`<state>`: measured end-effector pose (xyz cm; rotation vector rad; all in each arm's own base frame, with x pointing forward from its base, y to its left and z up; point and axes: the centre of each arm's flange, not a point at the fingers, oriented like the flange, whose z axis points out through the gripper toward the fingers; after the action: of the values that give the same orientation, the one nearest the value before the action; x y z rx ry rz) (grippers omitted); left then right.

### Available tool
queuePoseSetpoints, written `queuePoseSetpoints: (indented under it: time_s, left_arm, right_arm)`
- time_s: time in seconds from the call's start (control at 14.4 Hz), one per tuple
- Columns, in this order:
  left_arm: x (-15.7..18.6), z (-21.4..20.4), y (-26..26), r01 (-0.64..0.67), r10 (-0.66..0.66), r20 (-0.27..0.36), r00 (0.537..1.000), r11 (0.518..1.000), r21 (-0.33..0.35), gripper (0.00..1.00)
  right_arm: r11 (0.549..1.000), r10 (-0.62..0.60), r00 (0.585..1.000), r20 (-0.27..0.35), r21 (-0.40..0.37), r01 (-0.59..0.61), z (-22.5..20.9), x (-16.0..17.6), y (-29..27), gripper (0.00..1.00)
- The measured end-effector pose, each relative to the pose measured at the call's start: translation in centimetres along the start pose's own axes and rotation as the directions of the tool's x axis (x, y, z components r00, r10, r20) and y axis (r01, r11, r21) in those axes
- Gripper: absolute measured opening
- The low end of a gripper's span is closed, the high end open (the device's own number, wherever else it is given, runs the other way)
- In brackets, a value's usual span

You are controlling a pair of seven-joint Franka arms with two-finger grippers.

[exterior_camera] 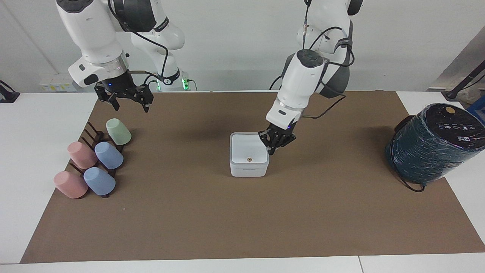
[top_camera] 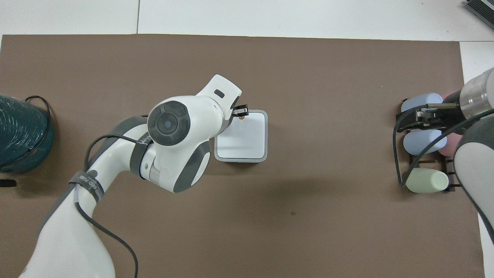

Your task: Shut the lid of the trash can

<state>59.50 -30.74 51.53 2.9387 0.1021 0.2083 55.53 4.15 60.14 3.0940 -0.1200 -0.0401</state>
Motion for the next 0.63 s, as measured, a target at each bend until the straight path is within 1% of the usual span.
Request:
queuePoseSetpoints:
  time_s: [0.21,0.28,0.42,0.49,0.56,0.63]
  left_arm:
    - [2.6,-4.0,-5.7,-0.065,0.064,0.034,0.997,0.997,0.032,0.05]
    - [2.9,-5.1,-7.8,-0.093,0.091,0.052,0.995,0.995,0.041,0.05]
    - [3.2,-7.3,-11.5,-0.136,0.130,0.087,0.988,0.989,0.065,0.08]
    - [3.0,-8.4,-12.9,-0.151,0.142,0.100,0.985,0.985,0.088,0.14]
    - [2.6,-9.6,-13.7,-0.164,0.152,0.110,0.982,0.980,0.112,0.15]
    - [2.1,-10.8,-14.0,-0.175,0.161,0.115,0.980,0.976,0.129,0.21]
  right_arm:
    - [1.000,0.000,1.000,0.000,0.000,0.000,0.0,0.0,0.0,1.00]
    - [1.000,0.000,1.000,0.000,0.000,0.000,0.0,0.0,0.0,1.00]
    - [1.000,0.000,1.000,0.000,0.000,0.000,0.0,0.0,0.0,1.00]
    - [1.000,0.000,1.000,0.000,0.000,0.000,0.0,0.0,0.0,1.00]
    - [1.000,0.000,1.000,0.000,0.000,0.000,0.0,0.0,0.0,1.00]
    - [1.000,0.000,1.000,0.000,0.000,0.000,0.0,0.0,0.0,1.00]
